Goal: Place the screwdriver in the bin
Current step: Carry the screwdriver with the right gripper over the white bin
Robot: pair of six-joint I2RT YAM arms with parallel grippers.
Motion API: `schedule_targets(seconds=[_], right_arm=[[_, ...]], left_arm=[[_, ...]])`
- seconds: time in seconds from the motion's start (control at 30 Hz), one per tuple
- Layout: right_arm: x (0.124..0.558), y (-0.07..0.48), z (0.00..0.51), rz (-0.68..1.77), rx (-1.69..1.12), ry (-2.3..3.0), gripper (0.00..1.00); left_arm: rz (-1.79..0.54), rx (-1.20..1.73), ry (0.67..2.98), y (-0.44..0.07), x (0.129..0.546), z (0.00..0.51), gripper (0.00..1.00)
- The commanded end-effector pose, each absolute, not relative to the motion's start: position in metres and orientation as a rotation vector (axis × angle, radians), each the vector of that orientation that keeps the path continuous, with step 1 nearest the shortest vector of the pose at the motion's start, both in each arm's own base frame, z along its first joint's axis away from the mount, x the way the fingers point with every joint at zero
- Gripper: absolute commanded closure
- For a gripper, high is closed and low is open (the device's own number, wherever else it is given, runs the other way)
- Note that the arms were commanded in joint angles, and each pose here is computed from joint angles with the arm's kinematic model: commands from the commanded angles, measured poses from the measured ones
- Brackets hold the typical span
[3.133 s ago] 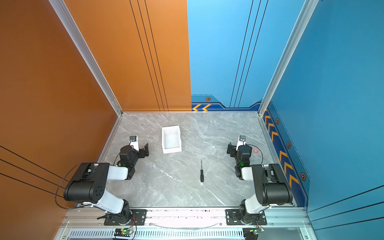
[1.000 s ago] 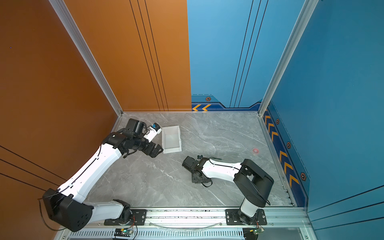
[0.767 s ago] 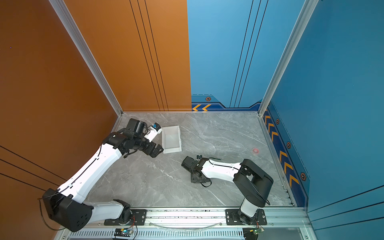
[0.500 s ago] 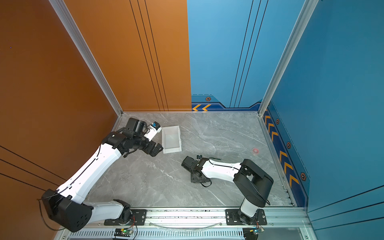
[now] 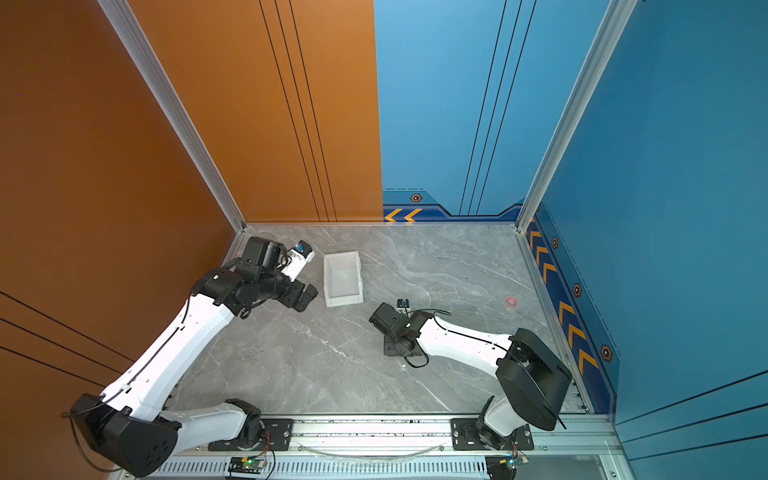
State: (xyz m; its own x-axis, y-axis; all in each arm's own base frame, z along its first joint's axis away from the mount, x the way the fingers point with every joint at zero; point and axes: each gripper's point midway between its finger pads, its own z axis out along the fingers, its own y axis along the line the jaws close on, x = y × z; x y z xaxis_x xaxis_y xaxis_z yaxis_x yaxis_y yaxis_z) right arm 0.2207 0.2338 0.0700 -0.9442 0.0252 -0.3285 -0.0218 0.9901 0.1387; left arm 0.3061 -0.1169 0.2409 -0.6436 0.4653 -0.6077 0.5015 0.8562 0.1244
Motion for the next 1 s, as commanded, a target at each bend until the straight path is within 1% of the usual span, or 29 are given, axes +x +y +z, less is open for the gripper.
schedule_targets(seconds=[0.0,0.17,0.33,0.47,0.6,0.7,0.97], right_arm=[[0.239,0.237,0.097,0.255,-0.004,2.729,0.88],[0.258,0.242,0.124,0.279,-0.042,2.712,0.88],[0.28,0.263,0.145,0.309,-0.071,2.686,0.87],[0.296,0.286,0.154,0.32,-0.129,2.677,0.86],[0.312,0.312,0.157,0.32,-0.195,2.669,0.85],[0.322,0.329,0.159,0.338,-0.23,2.667,0.85],[0.348,0.366,0.16,0.397,-0.291,2.642,0.85]], left_arm=[[-0.051,0.636,2.421,-0.104,0.3,0.232,0.02],[-0.16,0.555,2.449,-0.104,0.298,0.231,0.02],[-0.109,0.496,2.419,-0.096,0.308,0.247,0.02],[-0.142,0.416,2.43,-0.09,0.314,0.251,0.02],[-0.091,0.344,2.412,-0.072,0.319,0.26,0.02],[-0.052,0.324,2.388,-0.063,0.319,0.269,0.02],[-0.047,0.304,2.364,-0.056,0.315,0.277,0.02]])
